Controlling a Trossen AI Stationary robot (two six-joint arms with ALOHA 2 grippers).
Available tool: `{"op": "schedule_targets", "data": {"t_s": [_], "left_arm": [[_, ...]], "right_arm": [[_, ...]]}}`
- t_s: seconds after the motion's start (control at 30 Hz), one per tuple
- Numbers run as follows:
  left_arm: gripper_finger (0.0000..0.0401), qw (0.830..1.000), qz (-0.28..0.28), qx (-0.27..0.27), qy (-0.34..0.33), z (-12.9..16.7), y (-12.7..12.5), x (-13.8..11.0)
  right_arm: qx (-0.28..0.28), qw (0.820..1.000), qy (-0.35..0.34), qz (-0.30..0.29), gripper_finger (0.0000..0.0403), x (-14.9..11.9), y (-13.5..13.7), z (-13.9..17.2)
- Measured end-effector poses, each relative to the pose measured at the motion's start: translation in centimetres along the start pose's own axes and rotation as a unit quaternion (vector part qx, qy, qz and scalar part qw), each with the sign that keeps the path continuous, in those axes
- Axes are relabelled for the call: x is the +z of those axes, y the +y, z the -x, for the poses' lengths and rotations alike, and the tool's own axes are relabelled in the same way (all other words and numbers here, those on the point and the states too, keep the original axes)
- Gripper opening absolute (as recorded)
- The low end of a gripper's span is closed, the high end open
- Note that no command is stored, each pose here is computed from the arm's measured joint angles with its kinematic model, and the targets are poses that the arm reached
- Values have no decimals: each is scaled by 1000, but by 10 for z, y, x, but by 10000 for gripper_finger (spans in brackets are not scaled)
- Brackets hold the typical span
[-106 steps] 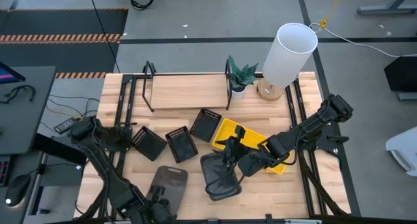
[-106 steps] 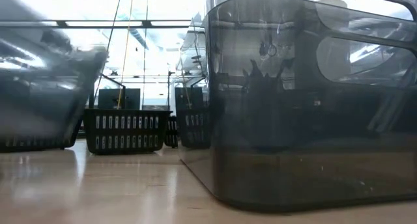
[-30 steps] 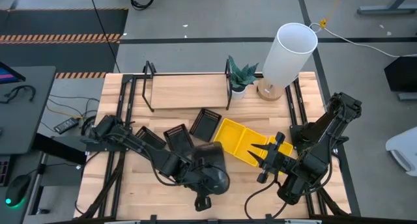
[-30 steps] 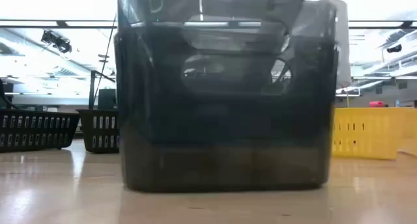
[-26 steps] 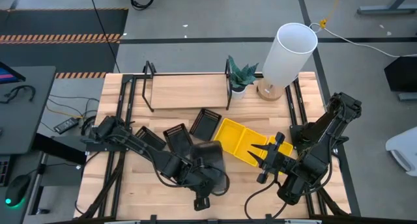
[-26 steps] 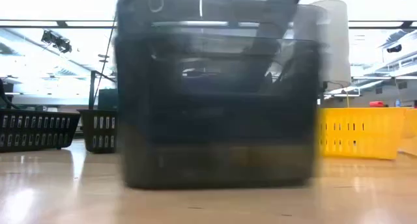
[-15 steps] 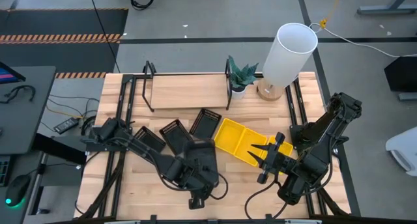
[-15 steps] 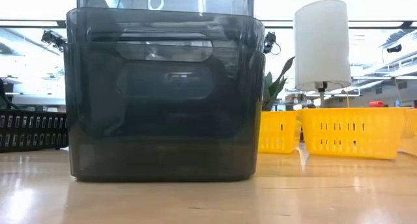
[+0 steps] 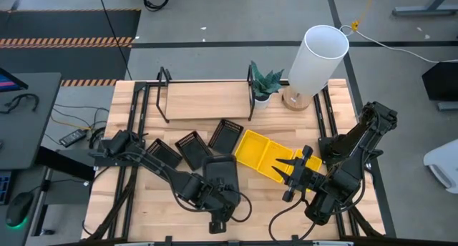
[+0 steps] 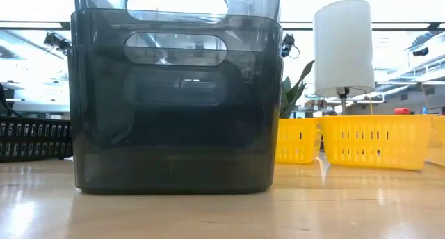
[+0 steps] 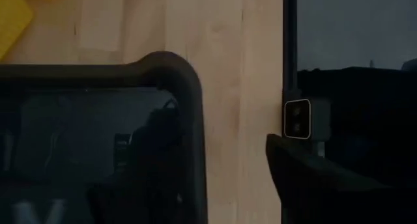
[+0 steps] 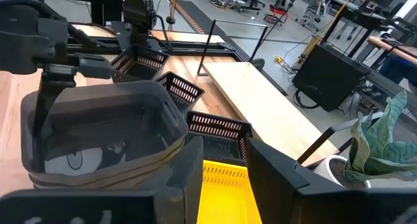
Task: Stack baskets on shelf by color
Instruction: Stack the gray bin on top of the stacked gray bin, then put the stacked gray bins on the shelf
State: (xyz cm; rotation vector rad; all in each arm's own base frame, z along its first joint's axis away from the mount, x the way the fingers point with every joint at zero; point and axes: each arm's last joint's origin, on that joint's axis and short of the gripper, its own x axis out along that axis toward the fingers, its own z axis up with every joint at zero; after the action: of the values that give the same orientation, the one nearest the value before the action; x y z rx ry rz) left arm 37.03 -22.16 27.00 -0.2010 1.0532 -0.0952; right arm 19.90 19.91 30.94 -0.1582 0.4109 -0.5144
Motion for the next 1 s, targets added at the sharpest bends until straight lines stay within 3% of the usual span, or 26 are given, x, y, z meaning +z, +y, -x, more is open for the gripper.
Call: {"op": "schedule_targets", "data": {"t_s": [0.1, 0.3, 0.53, 0.77, 1.0], "left_arm": [[238, 1000, -5, -1, -7, 1, -5, -2], [240, 998, -35, 46, -30, -12, -16, -11], [236, 995, -45, 86, 5, -43, -16, -24], [203, 991, -41, 117, 51, -57, -7, -32], [149, 992, -33, 104, 57, -56, -4, -29]], "right_arm": [[0, 1000, 0, -1, 122, 0, 0, 0], [0, 1000, 0, -2, 122, 0, 0, 0], [1, 1000, -1, -4, 122, 0, 1, 0], [2, 1000, 0, -4, 122, 0, 1, 0], [2, 1000, 0, -4, 122, 0, 1, 0]]}}
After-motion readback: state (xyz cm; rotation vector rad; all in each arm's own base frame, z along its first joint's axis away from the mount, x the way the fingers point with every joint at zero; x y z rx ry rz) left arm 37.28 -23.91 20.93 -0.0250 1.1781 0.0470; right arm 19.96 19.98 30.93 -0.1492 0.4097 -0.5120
